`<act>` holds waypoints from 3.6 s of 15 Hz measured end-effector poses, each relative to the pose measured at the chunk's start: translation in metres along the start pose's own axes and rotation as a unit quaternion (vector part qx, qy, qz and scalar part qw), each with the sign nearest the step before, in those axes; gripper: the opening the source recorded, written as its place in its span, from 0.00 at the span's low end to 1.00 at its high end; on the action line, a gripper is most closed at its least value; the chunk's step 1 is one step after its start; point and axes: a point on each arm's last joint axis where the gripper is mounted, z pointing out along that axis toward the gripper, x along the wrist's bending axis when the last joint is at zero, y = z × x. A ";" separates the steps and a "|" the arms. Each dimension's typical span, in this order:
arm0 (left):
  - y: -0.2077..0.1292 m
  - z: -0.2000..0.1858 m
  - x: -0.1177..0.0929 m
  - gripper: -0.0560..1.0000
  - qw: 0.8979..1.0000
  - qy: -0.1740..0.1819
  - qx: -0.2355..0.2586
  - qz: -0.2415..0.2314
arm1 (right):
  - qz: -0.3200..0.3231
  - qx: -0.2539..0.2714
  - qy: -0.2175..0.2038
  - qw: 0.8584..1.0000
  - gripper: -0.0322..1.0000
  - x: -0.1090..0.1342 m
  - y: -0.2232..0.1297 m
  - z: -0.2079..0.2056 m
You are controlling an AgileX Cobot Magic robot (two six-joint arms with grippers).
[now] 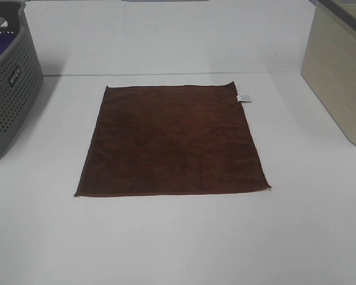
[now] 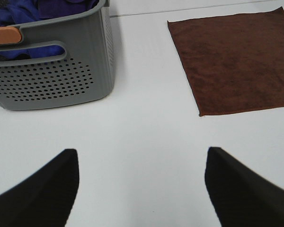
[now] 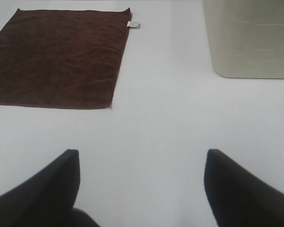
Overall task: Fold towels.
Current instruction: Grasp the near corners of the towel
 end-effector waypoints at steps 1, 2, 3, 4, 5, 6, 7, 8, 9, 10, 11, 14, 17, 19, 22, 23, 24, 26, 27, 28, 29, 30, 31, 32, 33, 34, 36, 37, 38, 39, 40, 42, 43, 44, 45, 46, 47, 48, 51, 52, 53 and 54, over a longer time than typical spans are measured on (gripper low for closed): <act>0.000 0.000 0.000 0.72 1.000 0.000 0.000 0.000 | 0.000 0.000 0.000 1.000 0.71 0.000 0.000 0.000; 0.000 0.000 0.000 0.72 1.000 0.000 0.000 0.000 | 0.000 0.000 0.000 1.000 0.71 0.000 0.000 0.000; 0.000 0.000 0.000 0.72 1.000 0.000 0.000 0.000 | 0.000 0.000 0.000 1.000 0.71 0.000 0.000 0.000; 0.000 0.000 0.000 0.72 1.000 0.000 0.000 0.000 | 0.000 0.000 0.000 1.000 0.71 0.000 0.000 0.000; 0.000 0.000 0.000 0.72 1.000 0.000 0.000 0.000 | 0.000 0.000 0.000 1.000 0.71 0.000 0.000 0.000; 0.000 0.000 0.000 0.72 1.000 0.000 0.000 0.000 | 0.000 0.000 0.000 1.000 0.71 0.000 0.000 0.000; 0.000 0.000 0.000 0.72 1.000 0.000 0.000 0.000 | 0.000 0.000 0.000 1.000 0.71 0.000 0.000 0.000; 0.000 0.000 0.000 0.72 1.000 0.000 0.000 0.000 | 0.000 0.000 0.000 1.000 0.71 0.000 0.000 0.000; 0.000 0.000 0.000 0.72 1.000 0.000 0.000 0.000 | 0.000 0.000 0.000 1.000 0.71 0.000 0.000 0.000; 0.000 0.000 0.000 0.72 1.000 0.000 0.000 0.000 | 0.000 0.000 0.000 1.000 0.71 0.000 0.000 0.000; 0.000 0.000 0.000 0.72 1.000 0.000 0.000 0.000 | 0.000 0.000 0.000 1.000 0.71 0.000 0.000 0.000; 0.000 0.000 0.000 0.72 1.000 0.000 0.000 0.000 | 0.000 0.000 0.000 1.000 0.71 0.000 0.000 0.000; 0.000 0.000 0.000 0.72 1.000 0.000 0.000 0.000 | 0.000 0.000 0.000 1.000 0.71 0.000 0.000 0.000; 0.000 0.000 0.000 0.72 1.000 0.000 0.000 0.000 | 0.000 0.000 0.000 1.000 0.71 0.000 0.000 0.000; 0.000 0.000 0.000 0.72 1.000 0.000 0.000 0.000 | 0.000 0.000 0.000 1.000 0.71 0.000 0.000 0.000; 0.000 0.000 0.000 0.72 1.000 0.000 0.000 0.000 | 0.000 0.000 0.000 1.000 0.71 0.000 0.000 0.000; 0.001 -0.001 0.000 0.72 1.000 0.000 -0.005 0.000 | 0.002 -0.004 0.000 1.000 0.71 0.000 0.001 0.000; 0.028 0.002 0.002 0.72 0.996 0.002 -0.085 -0.009 | 0.016 -0.069 0.000 0.997 0.71 0.000 0.021 -0.001; 0.037 0.007 0.002 0.72 0.994 0.001 -0.104 -0.016 | 0.018 -0.079 -0.002 0.997 0.71 -0.001 0.031 0.004; 0.047 0.015 0.004 0.72 0.993 -0.001 -0.116 -0.025 | 0.021 -0.084 -0.003 0.996 0.71 -0.003 0.041 0.011; 0.058 0.025 0.005 0.72 0.991 -0.005 -0.125 -0.040 | 0.024 -0.090 -0.005 0.996 0.71 -0.004 0.051 0.020; 0.066 0.037 0.006 0.72 0.990 -0.014 -0.124 -0.061 | 0.030 -0.090 -0.003 0.995 0.71 -0.005 0.062 0.031; 0.069 0.043 0.006 0.72 0.990 -0.018 -0.118 -0.071 | 0.032 -0.086 -0.001 0.996 0.71 -0.005 0.067 0.037; 0.073 0.059 0.006 0.72 0.991 -0.027 -0.092 -0.090 | 0.036 -0.082 0.009 0.996 0.71 -0.005 0.076 0.050; 0.076 0.077 0.007 0.72 0.992 -0.036 -0.060 -0.101 | 0.037 -0.071 0.018 0.997 0.71 -0.004 0.084 0.065; 0.076 0.095 0.006 0.72 0.992 -0.047 -0.026 -0.112 | 0.035 -0.047 0.023 0.998 0.71 -0.003 0.091 0.080; 0.072 0.141 0.005 0.72 0.987 -0.074 0.056 -0.134 | 0.016 0.027 0.035 0.999 0.71 0.000 0.112 0.122; 0.069 0.161 0.005 0.72 0.982 -0.087 0.089 -0.142 | 0.013 0.056 0.037 0.998 0.71 0.001 0.119 0.140; 0.066 0.178 0.004 0.72 0.978 -0.098 0.114 -0.146 | 0.010 0.084 0.041 0.996 0.71 0.002 0.126 0.159; 0.065 0.187 0.004 0.72 0.975 -0.104 0.127 -0.148 | 0.009 0.100 0.044 0.994 0.71 0.002 0.128 0.170; 0.063 0.203 0.003 0.72 0.971 -0.114 0.145 -0.150 | 0.014 0.130 0.050 0.990 0.71 0.003 0.132 0.191; 0.056 0.234 -0.001 0.72 0.960 -0.133 0.183 -0.163 | 0.039 0.179 0.066 0.981 0.71 0.007 0.136 0.226; 0.054 0.249 -0.006 0.72 0.955 -0.144 0.199 -0.168 | 0.056 0.201 0.073 0.975 0.71 0.009 0.135 0.243; 0.051 0.263 -0.010 0.72 0.948 -0.151 0.215 -0.178 | 0.069 0.221 0.076 0.970 0.71 0.010 0.133 0.259; 0.046 0.277 -0.014 0.72 0.940 -0.153 0.233 -0.197 | 0.076 0.240 0.077 0.965 0.71 0.010 0.130 0.272; 0.042 0.289 -0.018 0.72 0.933 -0.155 0.249 -0.210 | 0.079 0.259 0.077 0.960 0.71 0.010 0.126 0.284; 0.035 0.302 -0.022 0.72 0.925 -0.157 0.267 -0.220 | 0.084 0.282 0.080 0.952 0.71 0.011 0.121 0.296; 0.031 0.312 -0.024 0.72 0.918 -0.161 0.282 -0.226 | 0.087 0.302 0.083 0.946 0.71 0.012 0.119 0.305; 0.020 0.340 -0.029 0.72 0.889 -0.193 0.328 -0.254 | 0.111 0.374 0.117 0.913 0.70 -0.002 0.107 0.327; 0.020 0.346 -0.025 0.72 0.882 -0.198 0.331 -0.271 | 0.132 0.384 0.138 0.903 0.68 -0.013 0.104 0.332; 0.020 0.351 -0.018 0.72 0.876 -0.200 0.333 -0.288 | 0.160 0.388 0.163 0.893 0.68 -0.025 0.099 0.337; 0.017 0.355 -0.013 0.72 0.870 -0.200 0.337 -0.300 | 0.183 0.385 0.195 0.884 0.67 -0.033 0.096 0.339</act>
